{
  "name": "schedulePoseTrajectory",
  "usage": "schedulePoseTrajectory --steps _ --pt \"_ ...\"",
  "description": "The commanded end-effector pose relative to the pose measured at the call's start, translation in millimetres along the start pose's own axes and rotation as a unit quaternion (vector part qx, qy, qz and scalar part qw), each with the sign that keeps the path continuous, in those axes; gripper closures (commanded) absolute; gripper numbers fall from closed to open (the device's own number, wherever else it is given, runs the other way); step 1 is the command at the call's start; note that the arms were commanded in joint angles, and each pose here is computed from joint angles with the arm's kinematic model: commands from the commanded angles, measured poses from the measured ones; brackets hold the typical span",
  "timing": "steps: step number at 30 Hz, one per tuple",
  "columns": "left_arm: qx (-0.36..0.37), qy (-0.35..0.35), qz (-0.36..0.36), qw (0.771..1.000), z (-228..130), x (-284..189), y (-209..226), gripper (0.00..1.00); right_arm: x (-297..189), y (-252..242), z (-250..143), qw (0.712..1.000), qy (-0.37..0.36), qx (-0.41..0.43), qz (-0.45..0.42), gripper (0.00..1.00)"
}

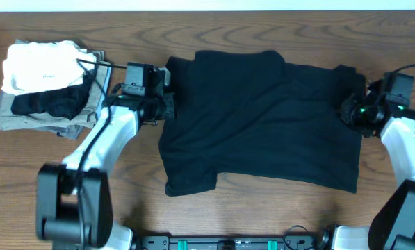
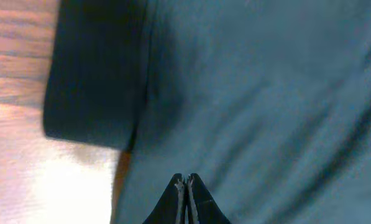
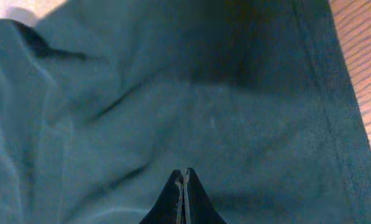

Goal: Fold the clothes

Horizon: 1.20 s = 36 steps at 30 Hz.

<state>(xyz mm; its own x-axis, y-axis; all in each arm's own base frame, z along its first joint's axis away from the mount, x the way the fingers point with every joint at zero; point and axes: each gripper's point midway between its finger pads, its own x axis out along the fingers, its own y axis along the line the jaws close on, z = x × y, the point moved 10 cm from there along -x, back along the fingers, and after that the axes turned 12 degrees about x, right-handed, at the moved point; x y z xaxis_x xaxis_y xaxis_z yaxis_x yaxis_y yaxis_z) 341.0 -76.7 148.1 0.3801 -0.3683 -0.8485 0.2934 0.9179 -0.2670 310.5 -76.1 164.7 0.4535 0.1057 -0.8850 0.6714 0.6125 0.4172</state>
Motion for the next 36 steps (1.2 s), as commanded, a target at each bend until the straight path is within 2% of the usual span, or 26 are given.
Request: schedulePoseTrajectory --steps 1,9,17,24,31,36 --pt "0.029 0.009 -0.007 1.000 -1.3 15.3 4.0 0.94 10.8 -2.8 2.2 0.999 -0.006 0.013 -0.030 0.99" --pt "0.053 0.020 -0.010 0.998 -5.1 36.9 10.8 0.94 39.3 -14.1 0.3 0.998 0.022 0.020 -0.061 0.99" --pt "0.040 0.045 -0.009 0.998 -14.9 56.5 21.2 0.94 74.2 -30.9 -6.1 0.993 0.060 0.031 -0.101 0.99" --pt "0.014 0.064 0.039 0.997 -22.4 59.4 45.9 0.94 76.5 -45.4 -5.4 0.983 0.035 0.043 -0.176 0.99" --pt "-0.008 0.062 0.050 0.997 -24.3 54.8 62.4 0.94 71.3 -59.3 -2.5 0.971 0.016 0.067 -0.228 0.99" --pt "-0.011 0.068 0.075 0.995 -26.0 53.0 68.8 0.94 70.1 -62.6 -1.1 0.969 0.014 0.072 -0.234 0.99"
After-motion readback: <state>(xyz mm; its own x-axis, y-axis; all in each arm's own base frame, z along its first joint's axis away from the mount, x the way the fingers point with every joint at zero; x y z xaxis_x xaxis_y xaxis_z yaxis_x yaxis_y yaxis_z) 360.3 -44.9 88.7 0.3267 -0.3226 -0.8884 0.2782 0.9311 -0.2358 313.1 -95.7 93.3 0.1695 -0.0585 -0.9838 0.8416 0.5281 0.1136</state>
